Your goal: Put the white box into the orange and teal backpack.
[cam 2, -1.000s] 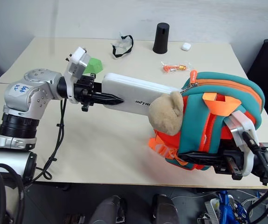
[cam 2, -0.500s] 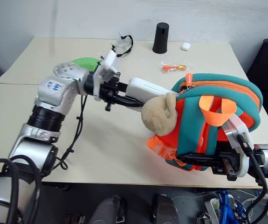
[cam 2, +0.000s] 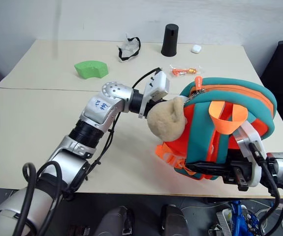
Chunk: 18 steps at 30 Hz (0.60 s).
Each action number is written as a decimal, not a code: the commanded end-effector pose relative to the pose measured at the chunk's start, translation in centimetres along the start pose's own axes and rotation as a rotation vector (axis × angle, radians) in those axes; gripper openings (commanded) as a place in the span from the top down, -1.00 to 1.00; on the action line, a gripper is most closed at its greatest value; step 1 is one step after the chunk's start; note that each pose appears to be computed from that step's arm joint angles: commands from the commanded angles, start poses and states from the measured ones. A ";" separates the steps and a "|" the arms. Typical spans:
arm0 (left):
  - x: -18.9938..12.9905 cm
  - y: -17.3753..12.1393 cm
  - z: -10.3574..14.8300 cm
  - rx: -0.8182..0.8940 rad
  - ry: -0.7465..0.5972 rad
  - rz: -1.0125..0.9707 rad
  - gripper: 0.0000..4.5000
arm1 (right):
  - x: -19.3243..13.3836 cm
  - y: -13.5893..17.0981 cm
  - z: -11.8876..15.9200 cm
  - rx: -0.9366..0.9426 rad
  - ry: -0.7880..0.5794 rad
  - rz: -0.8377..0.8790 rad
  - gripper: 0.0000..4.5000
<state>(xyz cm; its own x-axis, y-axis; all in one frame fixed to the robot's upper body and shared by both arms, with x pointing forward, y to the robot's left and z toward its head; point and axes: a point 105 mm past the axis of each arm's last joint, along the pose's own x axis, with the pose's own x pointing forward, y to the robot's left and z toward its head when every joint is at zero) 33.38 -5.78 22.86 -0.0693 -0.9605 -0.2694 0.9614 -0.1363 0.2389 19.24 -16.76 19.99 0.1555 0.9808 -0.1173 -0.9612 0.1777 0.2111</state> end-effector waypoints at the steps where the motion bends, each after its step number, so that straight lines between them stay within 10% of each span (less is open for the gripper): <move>1: 1.7 0.5 1.0 0.042 0.007 0.007 0.43 | 0.7 0.9 0.2 -0.035 -0.006 0.041 1.00; 7: 3.5 0.9 0.7 0.024 0.019 0.002 0.43 | 1.0 1.0 0.1 -0.039 -0.011 0.040 1.00; 18: -1.7 0.7 2.2 -0.018 -0.061 -0.029 -0.99 | 0.9 0.0 0.1 -0.046 -0.027 -0.016 1.00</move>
<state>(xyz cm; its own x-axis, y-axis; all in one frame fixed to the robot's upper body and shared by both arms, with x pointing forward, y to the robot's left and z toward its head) 34.11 -5.79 22.78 -0.0928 -0.9546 -0.2830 0.9751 -0.1446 0.1679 19.39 -16.03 19.50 0.1727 0.9790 -0.1088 -0.9598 0.1920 0.2048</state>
